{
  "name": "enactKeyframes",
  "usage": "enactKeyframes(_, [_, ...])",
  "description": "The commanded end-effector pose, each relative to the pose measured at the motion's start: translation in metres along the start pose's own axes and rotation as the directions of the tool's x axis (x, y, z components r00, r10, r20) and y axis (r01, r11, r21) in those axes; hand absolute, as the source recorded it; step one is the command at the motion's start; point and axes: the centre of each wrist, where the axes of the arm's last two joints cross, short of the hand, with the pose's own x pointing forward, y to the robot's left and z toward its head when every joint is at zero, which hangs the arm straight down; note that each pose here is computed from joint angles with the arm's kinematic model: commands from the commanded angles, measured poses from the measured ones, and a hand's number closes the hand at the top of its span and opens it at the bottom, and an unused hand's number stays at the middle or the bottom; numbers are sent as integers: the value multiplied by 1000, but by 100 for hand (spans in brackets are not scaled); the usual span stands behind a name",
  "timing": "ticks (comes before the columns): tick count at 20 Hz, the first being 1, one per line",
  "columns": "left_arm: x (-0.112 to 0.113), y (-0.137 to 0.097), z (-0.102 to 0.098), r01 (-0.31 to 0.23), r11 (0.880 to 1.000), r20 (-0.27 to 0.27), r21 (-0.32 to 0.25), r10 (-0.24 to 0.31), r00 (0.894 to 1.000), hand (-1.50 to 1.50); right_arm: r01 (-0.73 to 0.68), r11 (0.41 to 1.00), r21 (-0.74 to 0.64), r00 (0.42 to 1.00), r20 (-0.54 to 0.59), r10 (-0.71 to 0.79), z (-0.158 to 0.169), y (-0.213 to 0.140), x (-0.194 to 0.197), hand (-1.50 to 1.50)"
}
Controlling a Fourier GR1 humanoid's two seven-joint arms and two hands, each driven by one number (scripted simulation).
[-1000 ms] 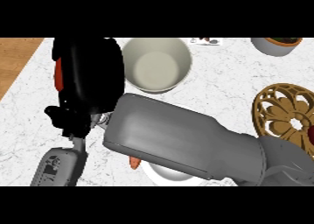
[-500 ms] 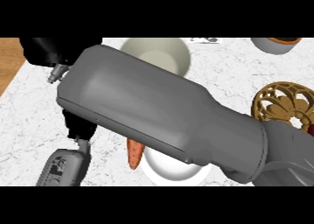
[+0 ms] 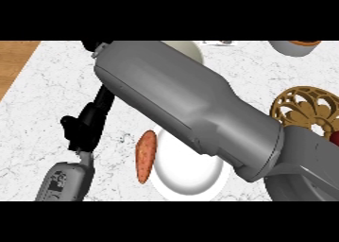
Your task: Pick the bell pepper from the plate and place it in the bowl
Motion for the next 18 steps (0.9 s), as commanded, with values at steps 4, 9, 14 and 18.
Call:
enactKeyframes(4, [-7, 3, 3, -13, 1000, -9, 11, 14, 1000, 0, -106, 994, 7, 986, -127, 106, -15, 28, -45, 150])
enactKeyframes(9, [-6, 1, -2, 6, 1000, 1, 17, -6, 1000, 0, -161, 987, 8, 977, -140, 161, -16, 52, -85, 150])
enactKeyframes(14, [-2, 3, 16, 0, 1000, 2, 21, 0, 1000, 0, -163, 984, 70, 967, -186, 173, -19, 67, -123, 150])
enactKeyframes(18, [-8, 0, 4, 5, 1000, -4, 27, -4, 1000, 0, 5, 986, 167, 961, -275, 42, -17, 70, -133, 150])
